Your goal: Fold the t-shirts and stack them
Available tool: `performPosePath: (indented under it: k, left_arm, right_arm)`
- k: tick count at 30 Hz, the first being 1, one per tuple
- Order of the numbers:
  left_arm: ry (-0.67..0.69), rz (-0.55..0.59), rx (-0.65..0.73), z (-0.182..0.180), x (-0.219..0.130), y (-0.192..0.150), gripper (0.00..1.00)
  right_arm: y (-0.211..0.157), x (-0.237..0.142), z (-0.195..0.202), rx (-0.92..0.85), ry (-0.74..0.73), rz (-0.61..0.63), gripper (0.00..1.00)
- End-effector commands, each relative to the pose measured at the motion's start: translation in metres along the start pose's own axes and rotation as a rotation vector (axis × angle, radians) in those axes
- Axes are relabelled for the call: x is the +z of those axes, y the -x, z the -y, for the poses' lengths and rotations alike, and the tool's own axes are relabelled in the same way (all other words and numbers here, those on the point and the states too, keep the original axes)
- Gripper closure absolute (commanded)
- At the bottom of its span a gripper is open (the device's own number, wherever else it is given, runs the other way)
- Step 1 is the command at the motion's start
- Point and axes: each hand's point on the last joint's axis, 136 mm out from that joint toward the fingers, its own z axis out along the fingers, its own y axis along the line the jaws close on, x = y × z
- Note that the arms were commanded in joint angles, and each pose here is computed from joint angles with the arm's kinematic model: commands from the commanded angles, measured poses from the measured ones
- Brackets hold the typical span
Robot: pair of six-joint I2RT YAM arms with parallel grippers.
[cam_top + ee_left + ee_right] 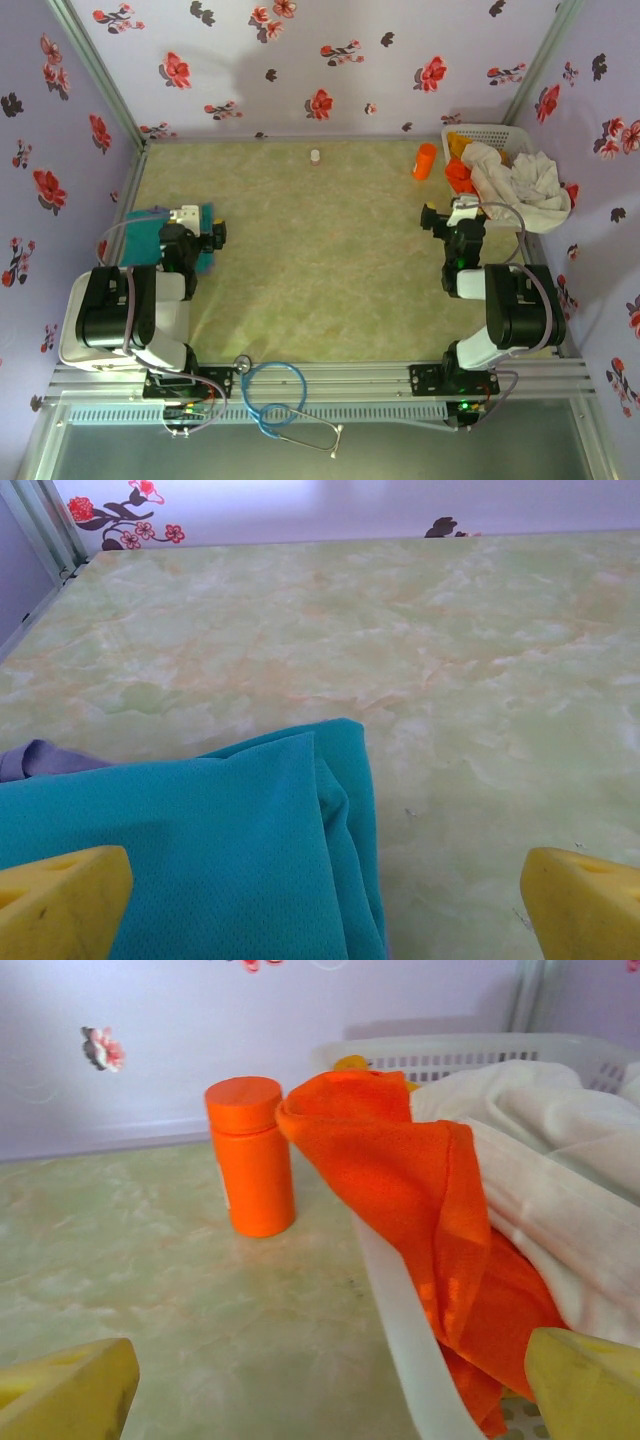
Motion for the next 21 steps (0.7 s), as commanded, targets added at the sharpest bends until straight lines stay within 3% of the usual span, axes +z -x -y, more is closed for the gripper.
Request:
performPosePath:
  k: [1,5,7,11,13,18,21]
  left_arm:
    - [-0.002,0.014,0.019,-0.001,0.0,0.003,0.0]
    - [-0.001,0.014,0.019,-0.001,0.0,0.003,0.0]
    - [-0.003,0.014,0.02,-0.001,0.0,0.003,0.0]
    - [-0.003,0.014,0.02,-0.001,0.0,0.003,0.0]
    - [-0.002,0.015,0.019,-0.001,0.0,0.003,0.0]
    - [-0.002,0.013,0.019,-0.002,0.0,0.003,0.0]
    - [-0.001,0.014,0.019,-0.002,0.0,0.003,0.0]
  right_arm:
    - [-0.041,-0.007,-0.018,0.013,0.103,-0.13,0.01]
    - [-0.045,0.004,0.01,0.066,-0.068,-0.193,0.01]
    - [-0.044,0.001,0.009,0.064,-0.065,-0.171,0.01]
    - [-0.045,0.0,-0.008,0.042,0.045,-0.174,0.01]
    - [-0.041,-0.006,-0.027,0.042,0.209,-0.142,0.01]
    - [-0.04,-0.009,-0.028,0.039,0.22,-0.134,0.01]
    - [-0.043,-0.001,-0.015,0.065,0.141,-0.163,0.01]
